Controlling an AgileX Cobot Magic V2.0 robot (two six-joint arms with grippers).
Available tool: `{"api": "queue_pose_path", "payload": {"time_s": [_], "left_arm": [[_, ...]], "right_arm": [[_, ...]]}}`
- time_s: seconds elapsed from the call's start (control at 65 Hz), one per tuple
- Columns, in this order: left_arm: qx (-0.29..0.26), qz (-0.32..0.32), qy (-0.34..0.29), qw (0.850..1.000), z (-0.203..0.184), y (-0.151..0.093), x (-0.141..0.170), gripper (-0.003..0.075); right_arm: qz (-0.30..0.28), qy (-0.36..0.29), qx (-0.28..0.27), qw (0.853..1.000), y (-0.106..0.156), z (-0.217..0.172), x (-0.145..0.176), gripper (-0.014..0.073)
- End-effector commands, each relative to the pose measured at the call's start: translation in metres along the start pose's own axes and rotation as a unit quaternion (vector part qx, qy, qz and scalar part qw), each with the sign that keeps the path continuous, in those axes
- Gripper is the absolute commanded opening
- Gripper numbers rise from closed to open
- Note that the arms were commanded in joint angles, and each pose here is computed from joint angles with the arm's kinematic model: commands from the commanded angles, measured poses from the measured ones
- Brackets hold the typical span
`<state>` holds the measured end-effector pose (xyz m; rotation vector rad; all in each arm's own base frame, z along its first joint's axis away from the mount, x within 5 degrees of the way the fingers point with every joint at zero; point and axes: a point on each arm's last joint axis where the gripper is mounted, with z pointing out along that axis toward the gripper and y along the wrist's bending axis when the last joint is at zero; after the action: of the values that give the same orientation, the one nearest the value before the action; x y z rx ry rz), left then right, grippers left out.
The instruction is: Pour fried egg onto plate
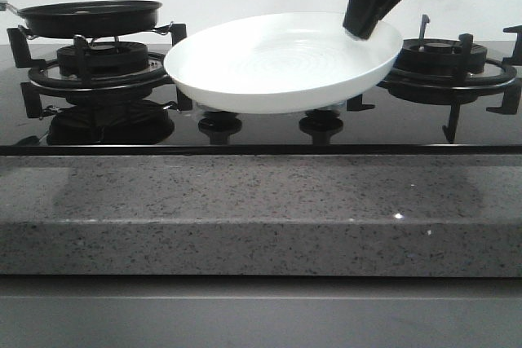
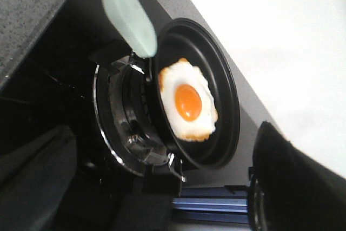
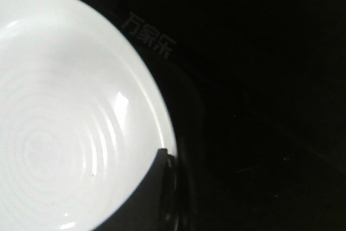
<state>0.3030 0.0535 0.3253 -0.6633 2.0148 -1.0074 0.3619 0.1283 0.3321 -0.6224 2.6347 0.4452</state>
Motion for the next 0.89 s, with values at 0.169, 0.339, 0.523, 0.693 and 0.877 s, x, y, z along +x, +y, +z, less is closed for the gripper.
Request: {"api": "queue_pose_path", "payload": {"time_s": [0.169, 0.339, 0.523, 0.693, 0.877], "left_arm": [[0.056, -0.024, 0.016, 0.998, 0.030, -0.001, -0.035, 0.0652], [0.065, -0.023, 0.023, 0.997, 0.047, 0.004, -0.053, 0.0652], [0.090, -0.037, 0.031, 0.995, 0.061, 0.006, -0.066, 0.0652], [0.098, -0.036, 0.044, 0.994, 0.076, 0.007, -0.068, 0.0608], [0.103, -0.031, 0.054, 0.993, 0.083, 0.002, -0.065, 0.0484]], "right_arm": [[-0.008, -0.056, -0.005, 0.998, 0.009, -0.030, -0.005, -0.0057], [-0.008, -0.056, -0.005, 0.998, 0.009, -0.030, -0.005, -0.0057], [-0.008, -0.056, -0.005, 0.998, 0.009, -0.030, -0.005, -0.0057], [-0.008, -0.056, -0.005, 0.998, 0.009, -0.030, -0.005, -0.0057], [-0.008, -0.056, -0.005, 0.998, 0.009, -0.030, -0.005, -0.0057]]}}
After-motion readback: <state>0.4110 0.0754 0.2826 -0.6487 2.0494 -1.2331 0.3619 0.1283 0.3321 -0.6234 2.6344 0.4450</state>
